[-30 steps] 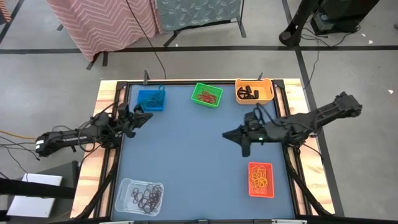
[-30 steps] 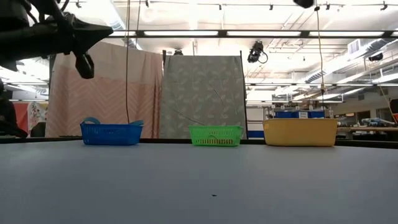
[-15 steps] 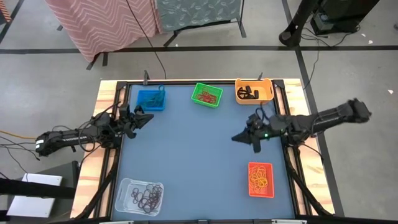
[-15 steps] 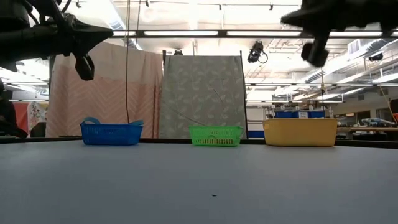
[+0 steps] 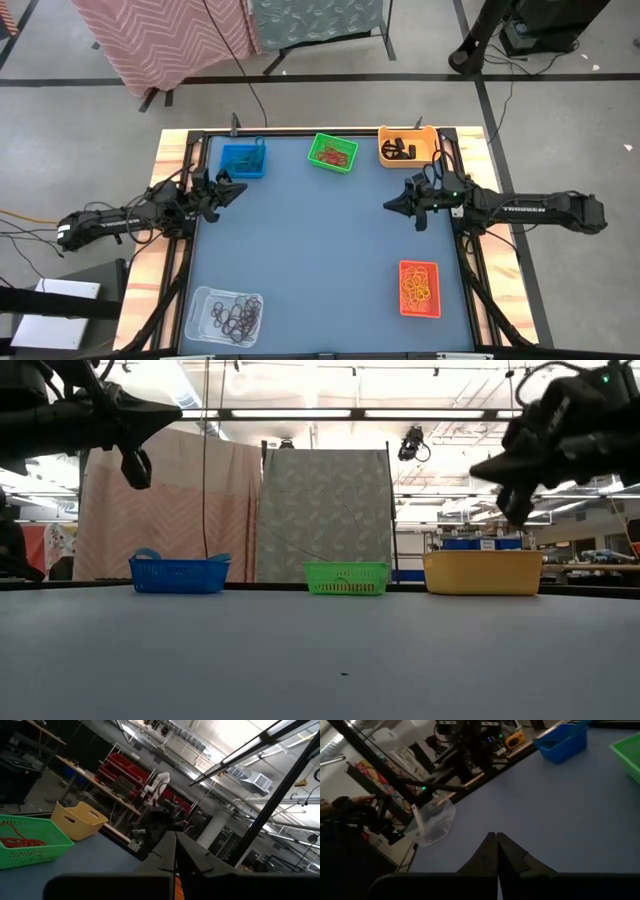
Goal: Sort rubber bands into baskets
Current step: Return to Home Position
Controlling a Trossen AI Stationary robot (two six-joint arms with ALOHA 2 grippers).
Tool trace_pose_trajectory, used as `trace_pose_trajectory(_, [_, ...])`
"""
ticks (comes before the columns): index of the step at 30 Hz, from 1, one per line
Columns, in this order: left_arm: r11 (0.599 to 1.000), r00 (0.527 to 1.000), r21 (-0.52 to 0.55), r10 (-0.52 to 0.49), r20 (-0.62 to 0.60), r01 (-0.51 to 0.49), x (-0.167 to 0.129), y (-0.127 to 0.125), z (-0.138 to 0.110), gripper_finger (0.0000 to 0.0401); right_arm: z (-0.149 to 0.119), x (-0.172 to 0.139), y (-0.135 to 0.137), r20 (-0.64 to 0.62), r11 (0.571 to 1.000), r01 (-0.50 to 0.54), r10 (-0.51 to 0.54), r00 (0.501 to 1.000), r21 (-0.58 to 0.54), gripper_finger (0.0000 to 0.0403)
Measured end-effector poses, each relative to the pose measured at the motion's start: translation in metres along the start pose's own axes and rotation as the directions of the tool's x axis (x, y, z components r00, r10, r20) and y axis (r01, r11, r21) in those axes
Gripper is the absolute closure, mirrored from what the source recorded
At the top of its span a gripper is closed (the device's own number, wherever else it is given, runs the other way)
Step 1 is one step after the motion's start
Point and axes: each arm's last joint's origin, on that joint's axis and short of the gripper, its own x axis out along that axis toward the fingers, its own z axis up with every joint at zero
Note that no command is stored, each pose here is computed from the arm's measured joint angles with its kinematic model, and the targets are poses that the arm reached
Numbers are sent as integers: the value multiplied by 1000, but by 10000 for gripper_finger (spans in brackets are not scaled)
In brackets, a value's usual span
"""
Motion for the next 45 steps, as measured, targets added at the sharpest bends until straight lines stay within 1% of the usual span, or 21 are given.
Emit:
trace_pose_trajectory(6, [1000, 1000, 1, -9, 13, 9, -1, -1, 1, 384, -17, -5, -12, 29, 1000, 12, -12, 1000, -3, 399])
trace_pose_trajectory(8, [1000, 999, 4, -25, 33, 25, -3, -3, 3, 384, -24, -5, -17, -23, 997, 76, -75, 997, 21, 398])
trace_pose_trajectory(10, [999, 997, 6, -45, 59, 45, -5, -5, 6, 384, -31, -6, -23, -76, 985, 166, -163, 984, 42, 390])
trace_pose_trajectory(13, [997, 993, 11, -73, 95, 72, -8, -8, 10, 384, -35, -7, -27, -91, 967, 248, -243, 966, 53, 369])
trace_pose_trajectory(15, [996, 989, 14, -89, 116, 88, -11, -10, 12, 384, -36, -8, -28, -94, 958, 280, -275, 957, 54, 356])
trace_pose_trajectory(18, [994, 985, 18, -106, 137, 105, -15, -12, 14, 384, -35, -7, -28, -79, 958, 283, -279, 957, 53, 343])
trace_pose_trajectory(24, [996, 990, 12, -92, 109, 91, -14, -10, 11, 384, -35, -10, -27, -82, 958, 282, -277, 957, 53, 337])
trace_pose_trajectory(30, [996, 991, 11, -85, 100, 84, -14, -10, 10, 384, -23, -20, -8, 74, 990, 143, -143, 987, 8, 340])
trace_pose_trajectory(34, [997, 992, 10, -84, 99, 83, -14, -9, 10, 384, -13, -31, 3, 210, 998, 52, -43, 977, -35, 337])
trace_pose_trajectory(36, [996, 992, 10, -84, 99, 83, -14, -9, 10, 384, -9, -38, 9, 276, 998, 13, 3, 961, -59, 337])
trace_pose_trajectory(39, [997, 992, 10, -83, 99, 83, -14, -9, 10, 384, -1, -47, 16, 380, 994, -36, 73, 922, -103, 340])
trace_pose_trajectory(41, [996, 991, 11, -84, 100, 84, -14, -9, 10, 384, 3, -49, 19, 426, 990, -59, 107, 898, -125, 341])
trace_pose_trajectory(42, [997, 991, 10, -83, 101, 83, -14, -9, 10, 384, 6, -51, 22, 458, 986, -81, 140, 878, -145, 341])
trace_pose_trajectory(45, [996, 990, 11, -90, 108, 89, -14, -10, 11, 384, 10, -54, 27, 499, 977, -119, 194, 845, -178, 339])
